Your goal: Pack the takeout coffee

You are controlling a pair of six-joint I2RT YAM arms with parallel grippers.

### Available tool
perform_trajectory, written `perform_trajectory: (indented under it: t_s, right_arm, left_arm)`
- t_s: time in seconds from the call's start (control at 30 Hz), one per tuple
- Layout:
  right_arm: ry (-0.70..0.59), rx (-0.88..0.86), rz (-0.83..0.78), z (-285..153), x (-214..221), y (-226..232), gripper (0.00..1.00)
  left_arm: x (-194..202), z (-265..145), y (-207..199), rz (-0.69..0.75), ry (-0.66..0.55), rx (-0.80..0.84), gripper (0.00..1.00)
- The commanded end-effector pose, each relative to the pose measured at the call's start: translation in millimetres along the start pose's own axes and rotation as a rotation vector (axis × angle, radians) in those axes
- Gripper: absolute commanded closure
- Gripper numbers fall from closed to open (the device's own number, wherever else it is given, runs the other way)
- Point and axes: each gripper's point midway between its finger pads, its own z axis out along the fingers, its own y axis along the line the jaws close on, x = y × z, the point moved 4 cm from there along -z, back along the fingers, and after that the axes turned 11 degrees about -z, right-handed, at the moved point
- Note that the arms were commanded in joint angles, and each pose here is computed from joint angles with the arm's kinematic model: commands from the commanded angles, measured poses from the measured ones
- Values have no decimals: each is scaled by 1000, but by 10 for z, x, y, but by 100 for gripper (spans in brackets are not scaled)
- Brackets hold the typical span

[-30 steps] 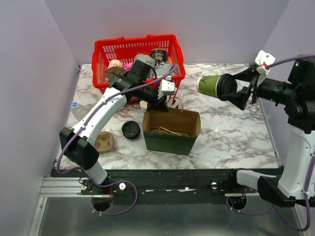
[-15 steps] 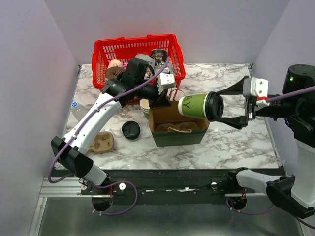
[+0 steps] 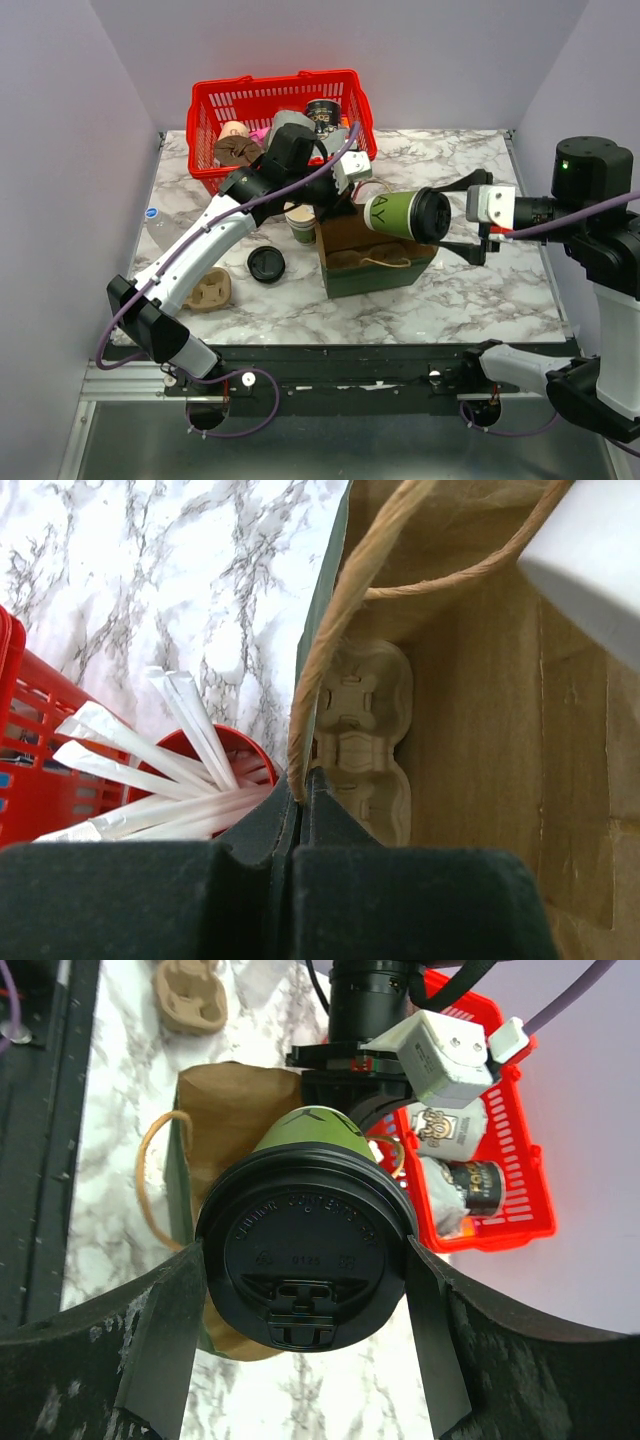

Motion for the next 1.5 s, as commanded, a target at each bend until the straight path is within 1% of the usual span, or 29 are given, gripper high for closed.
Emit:
perform_trajectory:
  t_s: [0.0, 0.2, 0.4, 0.43, 0.6, 0.8, 0.9, 0.93, 0.97, 1.03, 1.07, 1.2, 1.23, 1.27, 1.33, 1.37, 1.4, 1.47]
  right_arm:
    - [87, -114, 28, -81, 148, 365, 100]
    - [90, -152, 40, 63, 256, 371, 100]
    - [130, -234, 46, 372, 471, 395, 99]
    - [154, -254, 55, 444, 542, 388, 100]
    - [188, -309, 63, 696, 666, 426, 99]
    - [225, -334, 13, 903, 772, 474, 99]
    - [243, -355, -14, 1037, 797, 570, 99]
    - [274, -371, -18, 1071, 864, 642, 99]
    - [263, -378, -36, 1135, 825, 687, 99]
    - [297, -365, -58, 1160, 861, 736, 99]
    - [300, -380, -67, 1227, 886, 832, 99]
    - [356, -358, -80, 1225, 986, 999, 99]
    - [382, -339, -91, 1200, 1020, 1002, 100]
    - [375, -307, -106, 1163, 1001, 1007, 99]
    - [419, -295, -92, 1146, 1132, 1132, 100]
    - [413, -282, -102, 1149, 1117, 1159, 99]
    - [428, -291, -99, 1133, 1168, 1257, 99]
    - [462, -284, -120, 1128, 1205, 1315, 100]
  left_arm:
    - [-32, -11, 11, -15, -21, -45, 100]
    - [-56, -32, -8, -3, -30, -63, 100]
    - [-43, -37, -3, 13, -31, -85, 100]
    - [-41, -39, -17, 21, -32, -83, 100]
    - [15, -73, -75, 67, -31, -82, 100]
    - [33, -105, -169, 104, -48, -72, 100]
    - [8, -96, -211, 116, -50, -96, 100]
    - [-4, -92, -213, 117, -54, -106, 100]
    - [-8, -96, -207, 115, -55, -138, 100]
    - [-21, -100, -196, 83, -70, -164, 100]
    - [-9, -116, -186, 71, -73, -177, 100]
    - [9, -161, -170, 27, -84, -230, 100]
    - [6, -171, -170, 23, -88, -242, 100]
    - [21, -175, -182, 9, -89, -246, 100]
    - [27, -193, -254, -5, -98, -231, 100]
    - [38, -188, -289, -20, -100, -214, 100]
    - [63, -186, -342, -48, -102, -189, 100]
    - [89, -155, -456, -68, -104, -126, 100]
